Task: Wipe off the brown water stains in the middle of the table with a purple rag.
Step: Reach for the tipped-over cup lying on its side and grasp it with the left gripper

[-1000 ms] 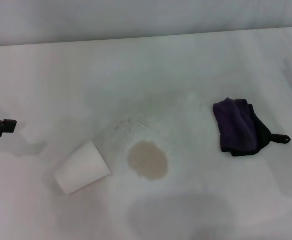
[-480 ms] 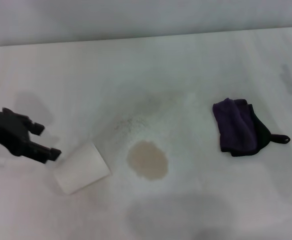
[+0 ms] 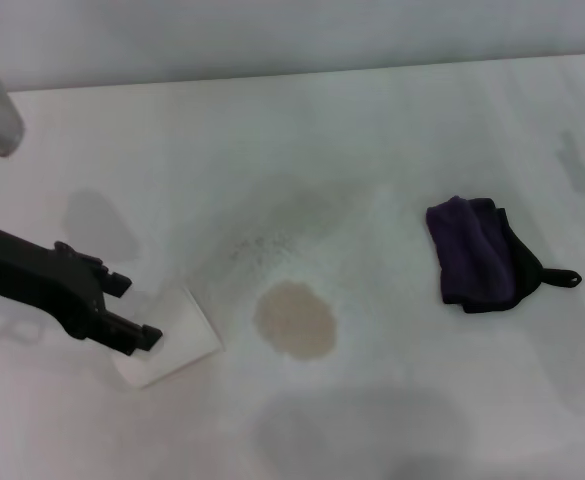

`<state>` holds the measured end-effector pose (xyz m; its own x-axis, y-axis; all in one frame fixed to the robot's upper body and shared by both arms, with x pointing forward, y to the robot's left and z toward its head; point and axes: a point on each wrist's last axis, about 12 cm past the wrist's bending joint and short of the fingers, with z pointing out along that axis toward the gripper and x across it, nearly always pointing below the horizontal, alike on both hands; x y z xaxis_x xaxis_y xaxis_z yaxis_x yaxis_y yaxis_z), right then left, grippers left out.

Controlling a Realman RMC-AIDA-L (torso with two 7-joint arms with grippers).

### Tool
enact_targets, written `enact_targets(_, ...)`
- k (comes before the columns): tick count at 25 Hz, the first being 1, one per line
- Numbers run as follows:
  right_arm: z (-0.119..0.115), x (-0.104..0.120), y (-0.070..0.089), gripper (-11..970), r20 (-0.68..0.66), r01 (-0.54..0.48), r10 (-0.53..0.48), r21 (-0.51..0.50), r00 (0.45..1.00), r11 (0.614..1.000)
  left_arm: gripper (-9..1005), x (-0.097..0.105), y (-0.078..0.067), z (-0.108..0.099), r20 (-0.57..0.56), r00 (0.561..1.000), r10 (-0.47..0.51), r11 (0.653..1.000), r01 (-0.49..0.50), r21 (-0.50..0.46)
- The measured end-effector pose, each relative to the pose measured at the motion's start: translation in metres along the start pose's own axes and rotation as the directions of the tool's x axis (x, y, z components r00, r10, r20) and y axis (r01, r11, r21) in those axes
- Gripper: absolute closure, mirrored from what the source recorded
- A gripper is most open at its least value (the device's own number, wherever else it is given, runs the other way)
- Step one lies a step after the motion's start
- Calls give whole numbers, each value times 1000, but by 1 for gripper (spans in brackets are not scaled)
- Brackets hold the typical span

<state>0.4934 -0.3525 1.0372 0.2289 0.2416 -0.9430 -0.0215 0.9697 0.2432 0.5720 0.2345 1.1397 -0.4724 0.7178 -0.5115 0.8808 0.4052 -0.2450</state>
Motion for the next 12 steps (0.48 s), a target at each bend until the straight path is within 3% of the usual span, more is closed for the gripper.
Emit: enact_targets(12, -5, -1, 2, 115, 21, -9, 9, -8, 1000, 1000, 118, 4, -2, 26, -62, 998, 11, 1000, -11, 0)
